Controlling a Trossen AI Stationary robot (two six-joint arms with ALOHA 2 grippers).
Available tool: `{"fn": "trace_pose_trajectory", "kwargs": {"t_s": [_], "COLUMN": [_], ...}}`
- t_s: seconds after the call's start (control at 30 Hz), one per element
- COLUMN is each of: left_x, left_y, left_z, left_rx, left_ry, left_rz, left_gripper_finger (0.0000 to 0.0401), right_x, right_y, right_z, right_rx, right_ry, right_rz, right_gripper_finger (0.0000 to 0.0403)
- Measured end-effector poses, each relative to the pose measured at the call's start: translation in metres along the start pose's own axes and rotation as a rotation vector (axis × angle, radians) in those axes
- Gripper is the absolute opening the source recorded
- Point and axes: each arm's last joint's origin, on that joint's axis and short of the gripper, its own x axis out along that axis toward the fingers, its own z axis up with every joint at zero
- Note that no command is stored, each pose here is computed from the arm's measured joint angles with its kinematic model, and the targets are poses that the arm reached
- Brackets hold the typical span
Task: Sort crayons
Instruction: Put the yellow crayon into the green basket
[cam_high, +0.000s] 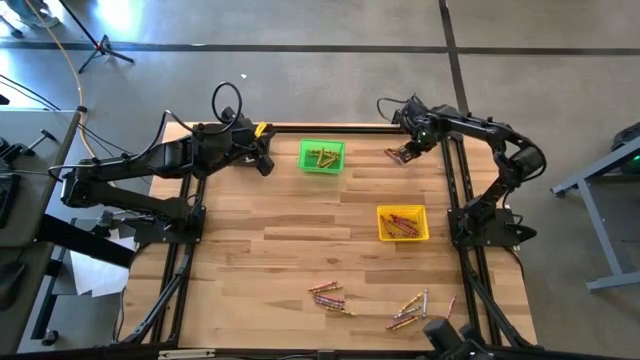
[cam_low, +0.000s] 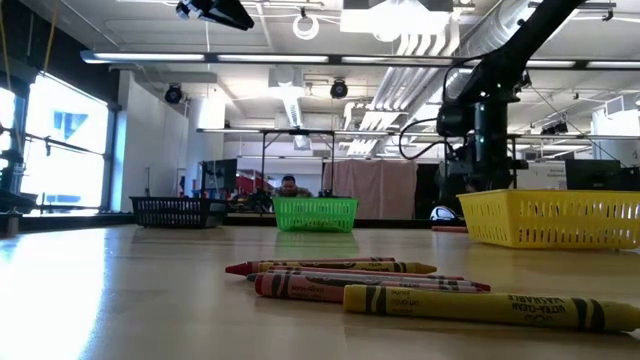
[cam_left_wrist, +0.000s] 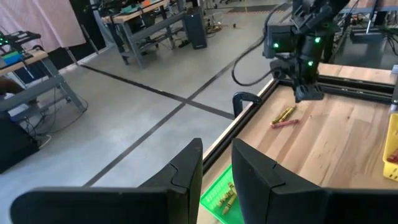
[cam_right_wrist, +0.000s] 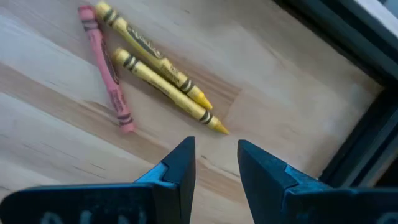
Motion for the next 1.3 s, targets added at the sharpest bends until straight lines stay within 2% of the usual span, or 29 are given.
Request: {"fn": "trace_pose_trajectory", "kwargs": {"t_s": [0.37, 0.63, 0.8, 1.0, 1.3], "left_x": [0.0, 0.0, 0.0, 0.0, 0.0], "left_y": [0.0, 0.0, 0.0, 0.0, 0.0], "left_z": [0.0, 0.001, 0.001, 0.001, 0.001], "left_rx": [-0.001, -0.004, -0.039, -0.051, -0.067], "left_ry": [-0.002, -0.007, -0.006, -0.006, -0.006], "left_rz": [0.003, 0.007, 0.009, 0.009, 0.01], "left_gripper_finger": [0.0072, 0.0072, 0.0072, 0.0072, 0.0072], "right_x": [0.007, 0.017, 0.022, 0.033, 0.043], "right_y": [-0.012, -0.011, -0.009, -0.006, 0.001], "right_z": [0.001, 0.016, 0.025, 0.037, 0.038], "right_rx": [-0.053, -0.077, -0.113, -0.148, -0.166], "right_ry": [0.045, 0.074, 0.143, 0.166, 0.22], "right_rz": [0.053, 0.057, 0.11, 0.1, 0.128], "right_gripper_finger": [0.0105, 0.0105, 0.0105, 0.0105, 0.0105]}}
